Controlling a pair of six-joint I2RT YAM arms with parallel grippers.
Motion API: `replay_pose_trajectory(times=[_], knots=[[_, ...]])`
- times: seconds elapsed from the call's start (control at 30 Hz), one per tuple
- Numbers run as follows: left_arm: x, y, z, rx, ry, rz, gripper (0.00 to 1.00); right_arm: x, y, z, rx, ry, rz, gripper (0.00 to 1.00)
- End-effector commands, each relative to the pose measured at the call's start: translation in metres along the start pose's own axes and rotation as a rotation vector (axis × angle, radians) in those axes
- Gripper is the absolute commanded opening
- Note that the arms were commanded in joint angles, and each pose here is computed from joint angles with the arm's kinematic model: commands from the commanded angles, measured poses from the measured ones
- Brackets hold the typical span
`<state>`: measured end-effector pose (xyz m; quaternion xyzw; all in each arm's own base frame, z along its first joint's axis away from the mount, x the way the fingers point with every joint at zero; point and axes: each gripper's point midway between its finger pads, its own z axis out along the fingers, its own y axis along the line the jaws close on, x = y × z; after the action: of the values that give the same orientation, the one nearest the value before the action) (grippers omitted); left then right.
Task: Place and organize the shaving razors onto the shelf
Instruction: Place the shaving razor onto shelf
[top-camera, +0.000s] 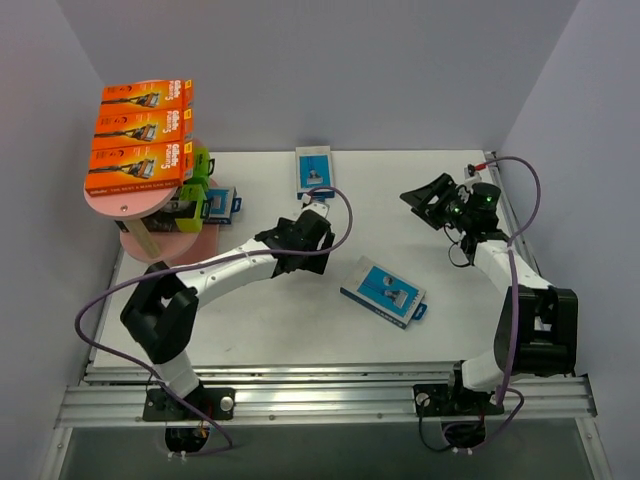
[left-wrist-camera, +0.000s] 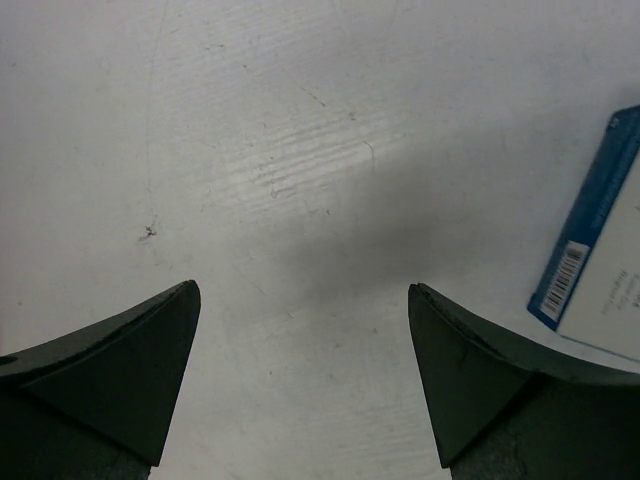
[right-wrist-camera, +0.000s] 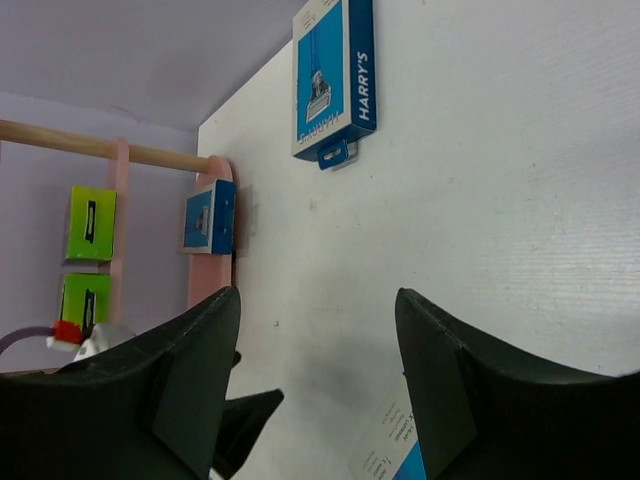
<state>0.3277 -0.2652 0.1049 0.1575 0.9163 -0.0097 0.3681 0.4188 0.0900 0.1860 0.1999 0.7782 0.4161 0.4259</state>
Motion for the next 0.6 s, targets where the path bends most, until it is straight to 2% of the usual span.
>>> replay_pose_trajectory(times=[0.0,0.3,0.57], knots=[[-0.028,0.002,0.021,-0.023,-0.082,-0.073,0.94,0.000,0.022,-0.010,-0.073,0.005,-0.055,0.59],[-0.029,0.051,0.087,-0.164,-0.043,-0.115,0.94,0.001,0.024,-0.010,-0.095,0.005,-0.068,0.61],[-0.033,0.093,0.128,-0.255,0.009,-0.071,0.94,0.000,0.022,-0.005,-0.115,0.012,-0.075,0.62]])
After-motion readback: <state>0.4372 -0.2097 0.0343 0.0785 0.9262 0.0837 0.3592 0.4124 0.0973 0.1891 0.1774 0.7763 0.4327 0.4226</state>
